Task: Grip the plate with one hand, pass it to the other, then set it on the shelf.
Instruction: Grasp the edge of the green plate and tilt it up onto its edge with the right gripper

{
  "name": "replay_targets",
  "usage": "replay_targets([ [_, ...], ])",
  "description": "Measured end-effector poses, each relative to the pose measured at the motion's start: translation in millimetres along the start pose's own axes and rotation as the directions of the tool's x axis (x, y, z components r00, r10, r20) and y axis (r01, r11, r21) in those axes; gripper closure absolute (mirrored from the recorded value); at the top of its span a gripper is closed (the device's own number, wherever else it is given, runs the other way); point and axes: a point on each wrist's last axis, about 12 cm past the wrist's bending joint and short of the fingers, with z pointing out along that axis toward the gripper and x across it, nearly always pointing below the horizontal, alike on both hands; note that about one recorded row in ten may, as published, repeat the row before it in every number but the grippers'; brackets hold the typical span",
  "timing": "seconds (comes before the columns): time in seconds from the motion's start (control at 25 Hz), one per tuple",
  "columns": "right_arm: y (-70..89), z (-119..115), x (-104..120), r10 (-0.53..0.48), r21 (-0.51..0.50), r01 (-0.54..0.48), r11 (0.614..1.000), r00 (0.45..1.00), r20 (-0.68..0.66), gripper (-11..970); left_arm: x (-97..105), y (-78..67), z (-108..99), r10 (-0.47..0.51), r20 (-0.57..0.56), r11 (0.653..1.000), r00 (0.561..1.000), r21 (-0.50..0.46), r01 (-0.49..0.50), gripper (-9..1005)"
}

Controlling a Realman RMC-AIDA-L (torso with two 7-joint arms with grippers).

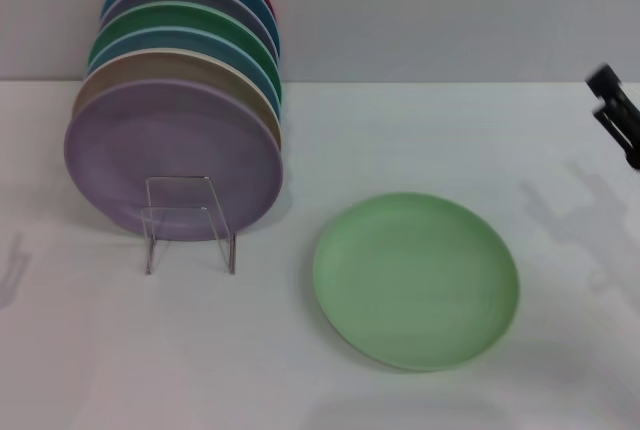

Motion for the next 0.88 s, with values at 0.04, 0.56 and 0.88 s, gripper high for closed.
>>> replay_targets([
  [0.04, -2.5, 16, -7, 0.002, -0.043, -0.004, 0.999, 0.999, -0.041, 167, 0, 0.0, 0, 0.0, -0.001, 1.0, 1.0, 0.0, 0.0, 163],
  [0.56, 32.4, 146, -81, -0.058, -0.081, 0.005, 0.997, 0.752, -0.657, 169, 1, -0.2, 1, -0.001, -0.006, 1.0, 1.0, 0.0, 0.001, 163],
  [0.88, 37.9, 150, -69, 0.038, 0.041, -0.002, 0.999, 0.416, -0.908, 169, 0, -1.3, 5, -0.002, -0.001, 1.0, 1.0, 0.004, 0.002, 163],
])
